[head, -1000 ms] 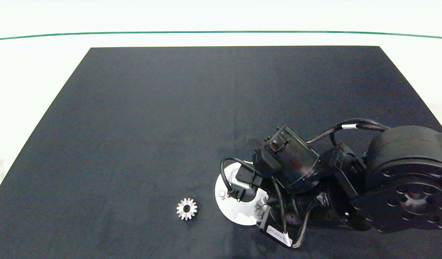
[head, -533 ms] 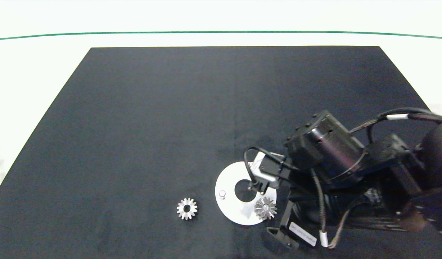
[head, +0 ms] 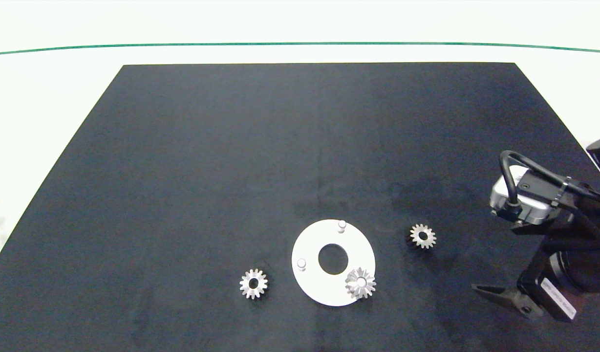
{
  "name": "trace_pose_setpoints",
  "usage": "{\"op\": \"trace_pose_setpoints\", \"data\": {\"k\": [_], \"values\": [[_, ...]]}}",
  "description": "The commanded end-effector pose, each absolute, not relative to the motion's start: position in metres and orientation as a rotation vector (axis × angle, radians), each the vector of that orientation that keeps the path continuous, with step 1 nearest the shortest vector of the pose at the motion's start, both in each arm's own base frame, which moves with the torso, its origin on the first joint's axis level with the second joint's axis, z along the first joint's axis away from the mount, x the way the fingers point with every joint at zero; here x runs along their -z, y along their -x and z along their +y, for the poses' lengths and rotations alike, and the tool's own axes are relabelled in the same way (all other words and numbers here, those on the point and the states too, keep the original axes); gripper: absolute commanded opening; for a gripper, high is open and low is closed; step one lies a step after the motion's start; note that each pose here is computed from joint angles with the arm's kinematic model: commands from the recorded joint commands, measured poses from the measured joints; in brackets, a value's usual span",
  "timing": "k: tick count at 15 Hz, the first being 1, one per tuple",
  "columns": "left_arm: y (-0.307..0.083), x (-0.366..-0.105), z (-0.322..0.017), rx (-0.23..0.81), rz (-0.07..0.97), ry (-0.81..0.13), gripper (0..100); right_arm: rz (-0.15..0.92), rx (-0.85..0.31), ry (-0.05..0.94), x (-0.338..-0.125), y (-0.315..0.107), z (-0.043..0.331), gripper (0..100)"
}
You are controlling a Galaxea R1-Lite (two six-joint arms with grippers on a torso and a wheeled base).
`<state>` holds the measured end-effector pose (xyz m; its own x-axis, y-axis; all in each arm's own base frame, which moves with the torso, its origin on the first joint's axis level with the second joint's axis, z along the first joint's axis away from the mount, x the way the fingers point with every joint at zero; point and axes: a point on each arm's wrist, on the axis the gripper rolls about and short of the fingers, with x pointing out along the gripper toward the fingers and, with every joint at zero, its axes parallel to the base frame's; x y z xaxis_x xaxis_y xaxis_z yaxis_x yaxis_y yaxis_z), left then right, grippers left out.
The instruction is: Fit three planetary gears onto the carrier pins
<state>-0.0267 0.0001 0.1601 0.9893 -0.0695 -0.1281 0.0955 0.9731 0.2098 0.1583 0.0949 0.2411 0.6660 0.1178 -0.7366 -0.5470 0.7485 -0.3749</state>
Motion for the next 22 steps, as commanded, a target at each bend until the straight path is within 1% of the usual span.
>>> {"op": "trace_pose_setpoints", "data": {"k": [1,3,5,8,10,12,16,19,22], "values": [[0.031,-0.158,0.000,0.082,0.099,-0.219,100,0.776,-0.357,0.523,-0.221,-0.155,0.080,100],[0.032,-0.157,0.000,0.079,0.090,-0.219,100,0.716,-0.349,0.495,-0.202,-0.164,0.085,100],[0.033,-0.157,0.000,0.079,0.089,-0.219,100,0.671,-0.350,0.478,-0.188,-0.176,0.092,100],[0.032,-0.156,0.000,0.081,0.093,-0.219,100,0.693,-0.368,0.481,-0.179,-0.185,0.098,100],[0.032,-0.155,0.000,0.082,0.099,-0.219,100,0.702,-0.380,0.478,-0.177,-0.190,0.101,100],[0.031,-0.155,0.000,0.083,0.105,-0.219,100,0.687,-0.388,0.468,-0.178,-0.196,0.104,100],[0.031,-0.155,0.000,0.081,0.101,-0.219,100,0.636,-0.399,0.446,-0.193,-0.204,0.109,100],[0.031,-0.155,0.000,0.079,0.100,-0.219,100,0.641,-0.419,0.440,-0.192,-0.207,0.111,100],[0.031,-0.154,0.000,0.080,0.106,-0.219,100,0.664,-0.427,0.441,-0.186,-0.211,0.113,100]]}}
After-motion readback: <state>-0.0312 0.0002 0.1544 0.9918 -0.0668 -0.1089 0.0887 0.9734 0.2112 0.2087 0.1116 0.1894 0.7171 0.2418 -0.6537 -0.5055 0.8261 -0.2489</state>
